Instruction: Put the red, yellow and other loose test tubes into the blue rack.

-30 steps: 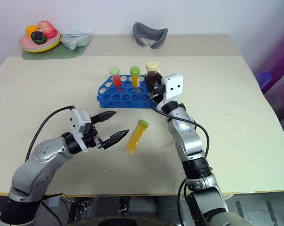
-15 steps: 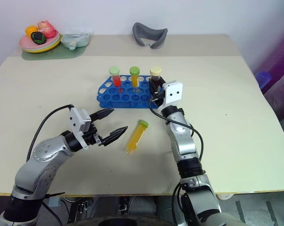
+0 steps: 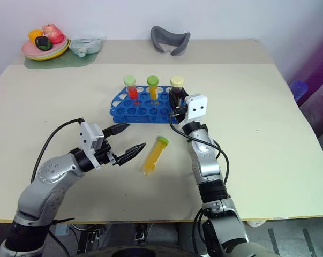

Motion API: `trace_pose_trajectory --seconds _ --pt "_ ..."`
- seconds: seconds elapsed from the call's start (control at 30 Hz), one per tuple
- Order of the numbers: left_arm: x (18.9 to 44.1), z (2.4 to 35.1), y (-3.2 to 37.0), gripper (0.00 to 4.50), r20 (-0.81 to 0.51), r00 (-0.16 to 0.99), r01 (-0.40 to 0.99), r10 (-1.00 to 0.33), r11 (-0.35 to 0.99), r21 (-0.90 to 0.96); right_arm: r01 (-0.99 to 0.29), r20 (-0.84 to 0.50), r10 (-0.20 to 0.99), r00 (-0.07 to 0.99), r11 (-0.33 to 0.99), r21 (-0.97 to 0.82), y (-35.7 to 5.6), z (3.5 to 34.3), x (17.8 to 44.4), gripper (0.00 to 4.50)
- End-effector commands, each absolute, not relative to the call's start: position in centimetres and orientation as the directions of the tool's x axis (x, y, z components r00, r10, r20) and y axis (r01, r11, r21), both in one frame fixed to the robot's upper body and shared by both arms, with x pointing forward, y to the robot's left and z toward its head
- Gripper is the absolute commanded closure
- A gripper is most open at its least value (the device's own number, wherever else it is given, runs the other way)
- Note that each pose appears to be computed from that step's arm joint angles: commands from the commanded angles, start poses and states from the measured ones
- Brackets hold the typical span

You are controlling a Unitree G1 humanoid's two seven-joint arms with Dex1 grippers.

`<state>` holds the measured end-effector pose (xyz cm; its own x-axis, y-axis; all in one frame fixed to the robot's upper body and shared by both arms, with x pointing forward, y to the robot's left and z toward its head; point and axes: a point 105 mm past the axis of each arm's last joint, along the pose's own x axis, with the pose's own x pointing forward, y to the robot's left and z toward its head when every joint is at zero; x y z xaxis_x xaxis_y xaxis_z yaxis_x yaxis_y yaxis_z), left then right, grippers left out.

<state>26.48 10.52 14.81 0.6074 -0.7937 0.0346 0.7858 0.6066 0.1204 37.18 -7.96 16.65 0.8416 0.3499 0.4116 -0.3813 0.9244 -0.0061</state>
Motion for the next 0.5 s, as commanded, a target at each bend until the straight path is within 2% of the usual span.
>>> trace_pose_trajectory --seconds 0.03,0.5 --pt "26.1 15.2 10.6 0.0 0.058 0.597 0.79 -0.8 0.599 0.135 -0.394 0.437 0.358 0.825 0.919 -0.01 -7.5 17.2 37.0 3.28" --pt "26.1 14.7 10.8 0.0 0.059 0.597 0.79 -0.8 0.599 0.134 -0.343 0.433 0.312 0.845 0.939 -0.007 -8.9 16.7 37.4 3.28"
